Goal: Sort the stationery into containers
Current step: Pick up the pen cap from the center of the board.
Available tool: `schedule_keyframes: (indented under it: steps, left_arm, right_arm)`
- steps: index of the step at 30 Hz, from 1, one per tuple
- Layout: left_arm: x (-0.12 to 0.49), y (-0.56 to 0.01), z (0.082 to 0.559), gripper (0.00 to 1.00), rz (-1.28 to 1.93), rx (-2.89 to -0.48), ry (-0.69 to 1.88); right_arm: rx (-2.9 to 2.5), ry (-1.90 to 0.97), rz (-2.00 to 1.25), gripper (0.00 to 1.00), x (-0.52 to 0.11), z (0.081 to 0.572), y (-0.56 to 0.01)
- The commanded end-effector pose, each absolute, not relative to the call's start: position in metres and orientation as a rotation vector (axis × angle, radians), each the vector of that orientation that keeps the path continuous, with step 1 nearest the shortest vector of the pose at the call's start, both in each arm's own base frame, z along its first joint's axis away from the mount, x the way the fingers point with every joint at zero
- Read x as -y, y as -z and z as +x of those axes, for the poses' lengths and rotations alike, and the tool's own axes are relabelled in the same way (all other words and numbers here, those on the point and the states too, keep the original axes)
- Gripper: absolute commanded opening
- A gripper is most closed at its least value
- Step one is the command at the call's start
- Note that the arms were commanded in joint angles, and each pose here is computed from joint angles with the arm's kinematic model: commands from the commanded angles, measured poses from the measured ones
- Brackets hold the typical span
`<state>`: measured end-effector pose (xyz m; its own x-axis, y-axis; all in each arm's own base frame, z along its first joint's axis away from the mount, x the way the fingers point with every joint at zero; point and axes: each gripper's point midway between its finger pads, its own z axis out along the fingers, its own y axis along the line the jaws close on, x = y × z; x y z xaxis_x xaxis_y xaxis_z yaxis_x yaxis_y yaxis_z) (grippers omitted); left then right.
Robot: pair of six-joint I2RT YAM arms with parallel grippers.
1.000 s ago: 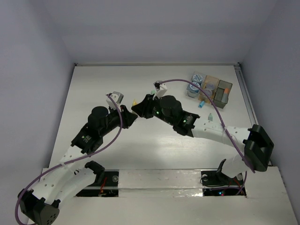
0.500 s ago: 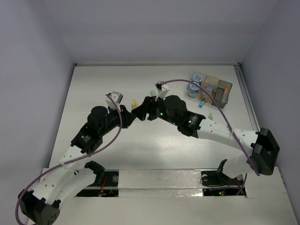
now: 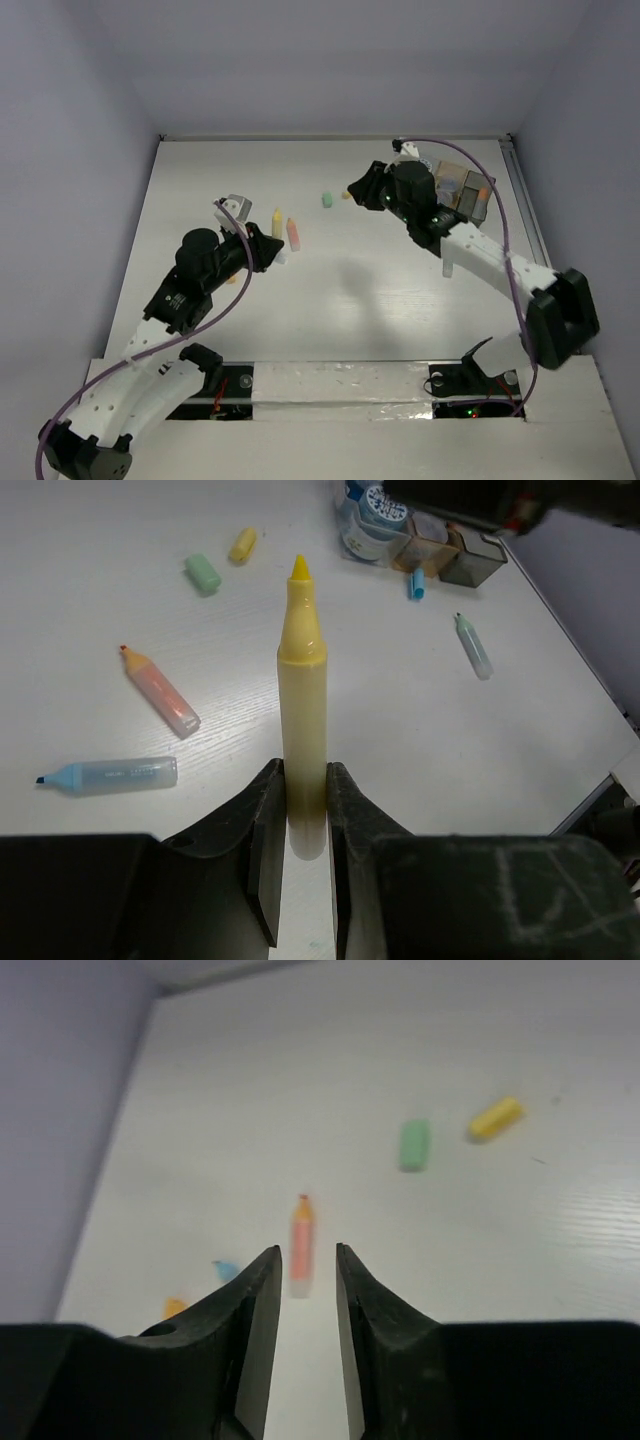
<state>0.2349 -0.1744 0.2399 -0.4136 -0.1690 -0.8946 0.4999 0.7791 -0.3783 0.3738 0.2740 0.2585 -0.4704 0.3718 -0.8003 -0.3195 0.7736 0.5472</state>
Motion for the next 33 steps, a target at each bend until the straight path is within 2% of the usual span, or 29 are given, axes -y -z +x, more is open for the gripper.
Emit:
schedule_keyframes:
  steps: [1,3,4,5,6,8,10,11,13,14,24,27,33]
  left_arm:
    - [0.174,-0.276,0.234,0.00,0.273,-1.739,0.780]
    - [0.173,-0.278,0.233,0.00,0.279,-1.731,0.790]
    - [0.174,-0.278,0.232,0.00,0.283,-1.730,0.794]
    - [0.175,-0.278,0.231,0.00,0.287,-1.727,0.802]
    - [0.175,-0.279,0.230,0.00,0.292,-1.723,0.805]
    - [0.175,-0.280,0.230,0.00,0.294,-1.720,0.807]
    - [0.177,-0.281,0.228,0.00,0.302,-1.717,0.809]
    - [0.176,-0.281,0.228,0.00,0.304,-1.718,0.805]
    - [0.177,-0.282,0.227,0.00,0.312,-1.716,0.802]
    - [0.177,-0.282,0.227,0.00,0.311,-1.716,0.803]
    - [0.183,-0.281,0.223,0.00,0.339,-1.718,0.815]
    - [0.183,-0.283,0.223,0.00,0.340,-1.715,0.814]
    - [0.184,-0.284,0.221,0.00,0.346,-1.711,0.816]
  right_arm:
    - [-2.071,-0.662,0.047,0.36,-0.259,0.412,-0.200]
    - [-2.086,-0.580,0.100,0.49,-0.246,0.441,-0.195]
    - [-2.144,-0.532,0.115,0.59,-0.245,0.453,-0.167]
    - [-2.172,-0.503,0.127,0.64,-0.242,0.461,-0.156]
    - [-2.152,-0.502,0.143,0.72,-0.241,0.477,-0.165]
    - [-2.217,-0.462,0.165,0.76,-0.242,0.492,-0.132]
    - [-2.199,-0.475,0.181,0.78,-0.246,0.513,-0.138]
    - [-2.262,-0.445,0.189,0.78,-0.247,0.516,-0.111]
    - [-2.252,-0.474,0.192,0.78,-0.258,0.530,-0.112]
    - [-2.294,-0.469,0.195,0.77,-0.261,0.532,-0.090]
    - [-2.359,-0.475,0.252,0.65,-0.271,0.545,-0.052]
    - [-2.373,-0.485,0.257,0.58,-0.271,0.541,-0.043]
    - [-2.405,-0.460,0.199,0.27,-0.270,0.538,-0.034]
